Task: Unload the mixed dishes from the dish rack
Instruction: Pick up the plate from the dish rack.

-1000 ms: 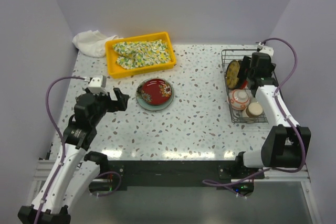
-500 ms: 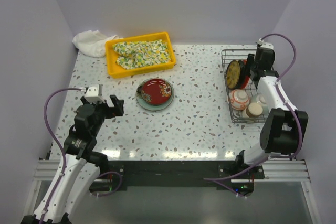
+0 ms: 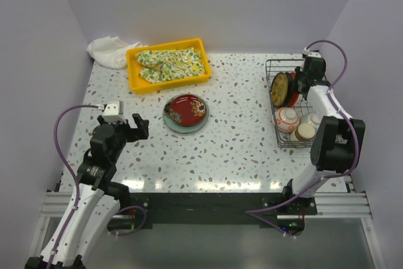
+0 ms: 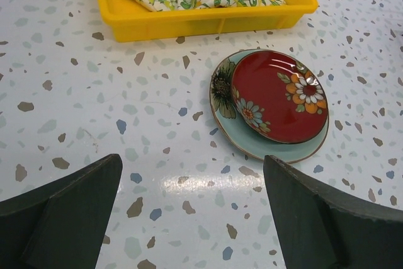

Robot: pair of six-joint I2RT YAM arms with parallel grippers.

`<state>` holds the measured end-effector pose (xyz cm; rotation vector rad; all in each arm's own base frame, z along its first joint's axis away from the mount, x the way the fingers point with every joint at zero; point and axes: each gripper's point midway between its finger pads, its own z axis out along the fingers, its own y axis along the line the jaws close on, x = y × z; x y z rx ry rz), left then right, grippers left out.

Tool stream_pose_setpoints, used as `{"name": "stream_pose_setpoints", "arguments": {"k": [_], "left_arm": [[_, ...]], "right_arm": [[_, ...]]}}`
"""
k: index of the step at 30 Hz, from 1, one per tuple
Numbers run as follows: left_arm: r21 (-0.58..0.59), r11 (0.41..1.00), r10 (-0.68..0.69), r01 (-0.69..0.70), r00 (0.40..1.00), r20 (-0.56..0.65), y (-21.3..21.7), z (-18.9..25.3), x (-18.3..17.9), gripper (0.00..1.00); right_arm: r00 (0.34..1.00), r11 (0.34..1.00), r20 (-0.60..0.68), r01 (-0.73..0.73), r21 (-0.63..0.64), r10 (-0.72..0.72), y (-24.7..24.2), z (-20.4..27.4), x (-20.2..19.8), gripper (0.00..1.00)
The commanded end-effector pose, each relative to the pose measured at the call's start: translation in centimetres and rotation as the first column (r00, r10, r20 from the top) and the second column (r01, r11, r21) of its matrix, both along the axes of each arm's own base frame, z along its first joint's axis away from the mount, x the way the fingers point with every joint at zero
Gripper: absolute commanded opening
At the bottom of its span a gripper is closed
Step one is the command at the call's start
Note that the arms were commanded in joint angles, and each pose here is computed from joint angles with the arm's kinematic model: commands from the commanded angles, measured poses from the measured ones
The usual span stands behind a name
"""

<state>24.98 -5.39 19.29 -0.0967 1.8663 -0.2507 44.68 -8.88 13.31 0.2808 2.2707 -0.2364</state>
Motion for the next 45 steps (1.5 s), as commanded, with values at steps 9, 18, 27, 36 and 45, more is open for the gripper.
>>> {"name": "stream_pose_setpoints", "arguments": {"k": [9,18,27,36,45], "left_arm": [[0.005,1.0,0.004,-0.004,0.999,0.054,0.1,1.1,0.6,0.99],[0.002,1.0,0.004,-0.004,0.998,0.066,0.1,1.4,0.6,0.99],[0.001,1.0,0.001,-0.001,0.998,0.069,0.0,1.4,0.5,0.99],[0.001,1.0,0.007,-0.007,0.997,0.071,0.1,1.3,0.5,0.99],[0.006,1.0,-0.019,0.018,0.999,0.047,-0.6,0.6,0.5,0.99]], "right_arm": [[0.999,0.996,0.042,0.032,-0.079,-0.028,-1.0,3.4,0.2,0.04],[0.996,0.951,0.053,0.082,-0.297,-0.069,-0.5,6.6,-0.7,0.0],[0.985,0.918,0.111,0.164,-0.361,-0.132,-0.9,9.7,-1.8,0.0],[0.98,0.891,0.144,0.186,-0.415,-0.137,-1.4,13.0,-3.5,0.0],[0.964,0.889,0.225,0.222,-0.401,-0.139,-1.5,17.0,-5.8,0.0]]}}
